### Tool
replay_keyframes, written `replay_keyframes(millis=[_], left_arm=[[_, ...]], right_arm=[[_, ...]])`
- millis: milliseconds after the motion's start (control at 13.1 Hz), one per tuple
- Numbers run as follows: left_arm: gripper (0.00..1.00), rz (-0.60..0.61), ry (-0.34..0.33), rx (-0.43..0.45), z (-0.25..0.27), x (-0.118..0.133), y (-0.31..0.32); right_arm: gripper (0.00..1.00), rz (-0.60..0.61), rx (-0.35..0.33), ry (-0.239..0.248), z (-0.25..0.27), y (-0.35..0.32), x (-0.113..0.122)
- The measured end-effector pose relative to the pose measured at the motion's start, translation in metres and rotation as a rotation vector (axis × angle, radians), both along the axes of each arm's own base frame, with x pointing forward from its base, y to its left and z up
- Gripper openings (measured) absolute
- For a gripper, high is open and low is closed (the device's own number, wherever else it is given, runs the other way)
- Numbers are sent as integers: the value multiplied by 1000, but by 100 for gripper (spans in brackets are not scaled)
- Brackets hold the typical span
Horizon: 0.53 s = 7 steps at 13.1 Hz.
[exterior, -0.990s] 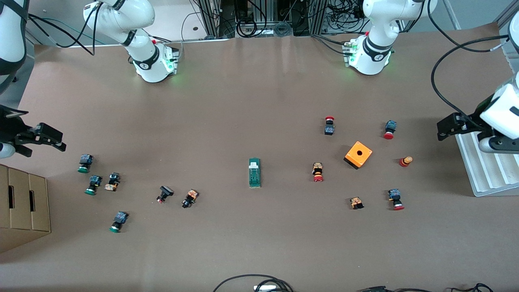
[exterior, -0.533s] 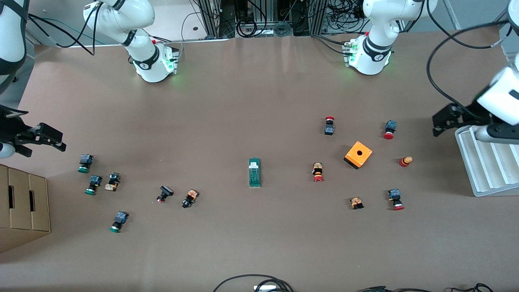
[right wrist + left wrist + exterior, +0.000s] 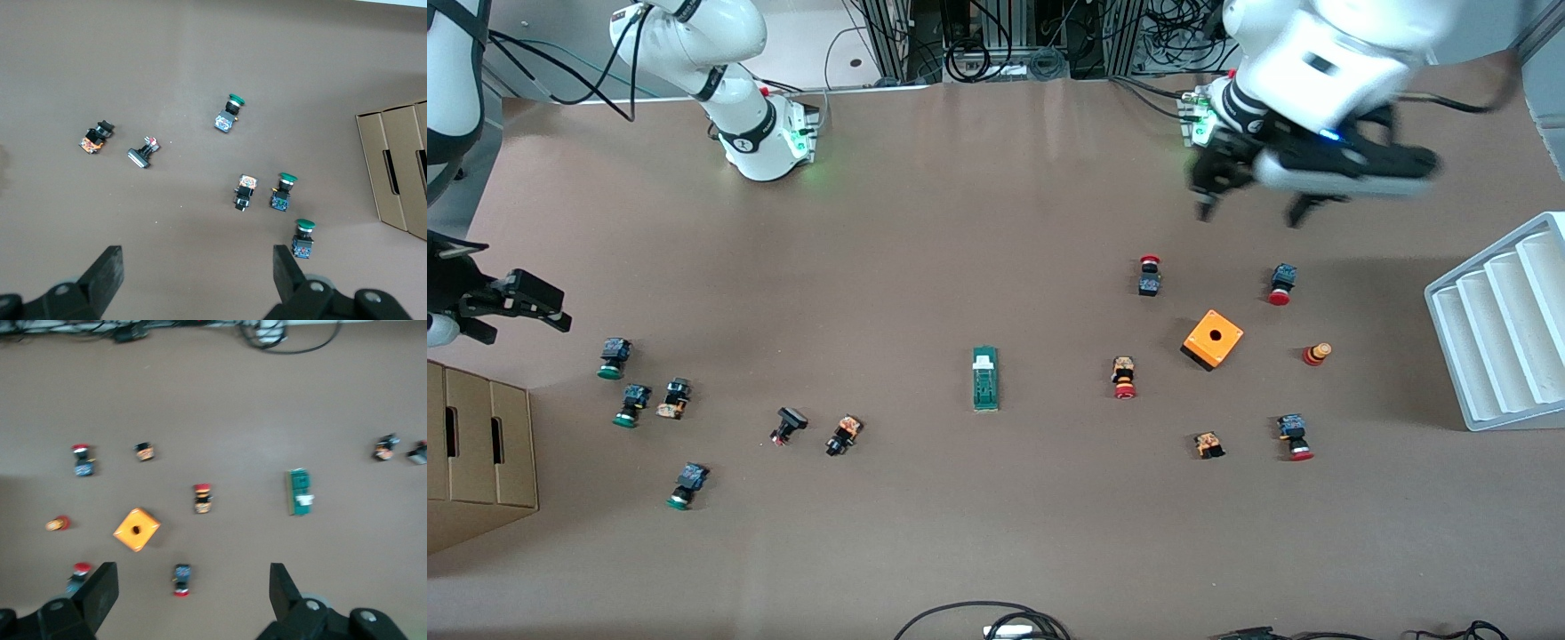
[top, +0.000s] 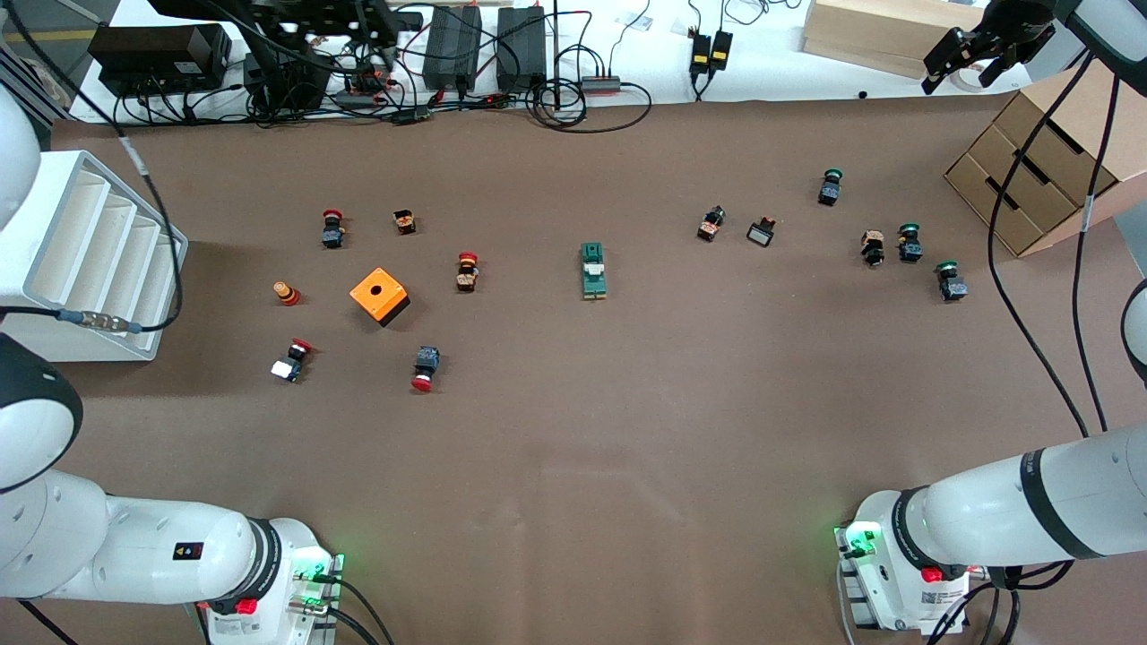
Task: Close load switch with both arms
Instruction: 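Move the left gripper over the green load switch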
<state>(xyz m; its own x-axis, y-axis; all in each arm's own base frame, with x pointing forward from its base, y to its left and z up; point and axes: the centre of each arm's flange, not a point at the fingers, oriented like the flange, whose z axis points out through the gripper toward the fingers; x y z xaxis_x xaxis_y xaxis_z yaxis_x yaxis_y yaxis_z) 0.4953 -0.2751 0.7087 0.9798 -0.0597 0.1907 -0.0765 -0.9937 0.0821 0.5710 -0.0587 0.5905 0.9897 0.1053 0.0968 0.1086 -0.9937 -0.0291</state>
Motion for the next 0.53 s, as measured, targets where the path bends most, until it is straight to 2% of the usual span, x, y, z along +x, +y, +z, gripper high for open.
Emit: replay_keyframes(millis=[305, 533], left_arm=[[100, 31, -164, 52, 2, -57, -100], [100, 80, -259, 43, -32, -92, -163]], right_arm=[[100, 0, 0, 0, 0, 0, 0], [100, 0, 0, 0, 0, 0, 0]])
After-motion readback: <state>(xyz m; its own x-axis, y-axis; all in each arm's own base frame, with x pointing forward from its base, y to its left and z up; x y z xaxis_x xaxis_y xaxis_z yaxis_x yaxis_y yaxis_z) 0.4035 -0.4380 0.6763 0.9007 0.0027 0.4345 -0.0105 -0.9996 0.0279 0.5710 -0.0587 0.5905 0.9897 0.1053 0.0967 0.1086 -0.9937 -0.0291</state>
